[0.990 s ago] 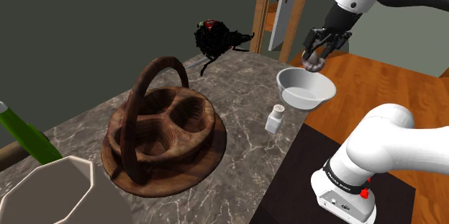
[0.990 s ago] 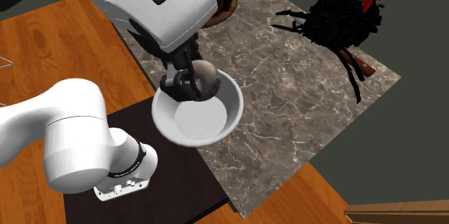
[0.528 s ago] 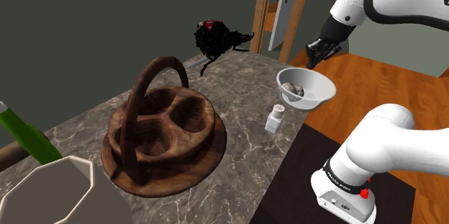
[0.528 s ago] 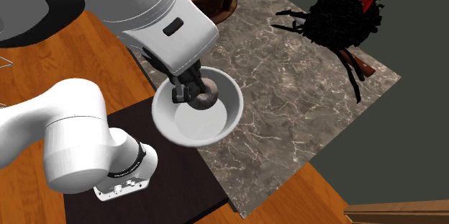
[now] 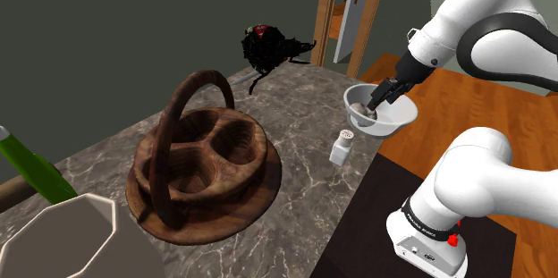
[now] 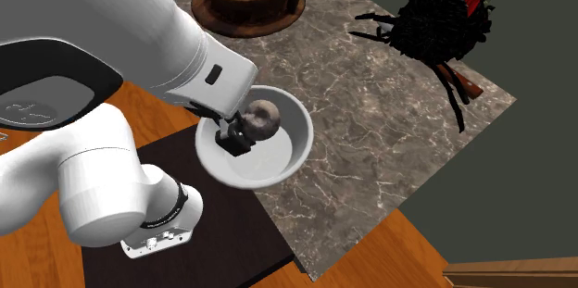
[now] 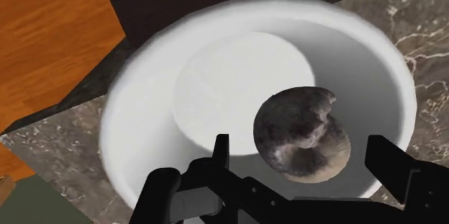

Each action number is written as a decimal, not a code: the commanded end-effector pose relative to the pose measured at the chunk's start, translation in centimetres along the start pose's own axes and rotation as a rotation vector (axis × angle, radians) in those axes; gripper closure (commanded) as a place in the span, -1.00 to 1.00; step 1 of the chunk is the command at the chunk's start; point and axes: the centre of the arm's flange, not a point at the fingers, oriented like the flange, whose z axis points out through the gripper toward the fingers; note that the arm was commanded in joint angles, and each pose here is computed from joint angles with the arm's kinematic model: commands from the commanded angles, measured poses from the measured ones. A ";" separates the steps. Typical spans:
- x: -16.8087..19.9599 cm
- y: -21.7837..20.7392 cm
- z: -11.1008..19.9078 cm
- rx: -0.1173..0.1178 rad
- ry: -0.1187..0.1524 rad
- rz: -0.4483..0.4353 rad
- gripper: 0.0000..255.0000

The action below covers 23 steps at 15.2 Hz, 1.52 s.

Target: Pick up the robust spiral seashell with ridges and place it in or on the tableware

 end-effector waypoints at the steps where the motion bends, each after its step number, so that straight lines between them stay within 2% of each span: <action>1: -0.3 -0.1 1.3 0.008 0.005 -0.025 -1.00; 7: -0.3 -0.2 4.2 0.008 0.005 -0.025 -1.00; 14: -0.3 -0.2 4.2 0.008 0.005 -0.025 -1.00; 15: -0.3 -0.2 4.2 0.008 0.005 -0.025 1.00; 23: -0.3 -0.1 4.2 0.008 0.005 -0.024 1.00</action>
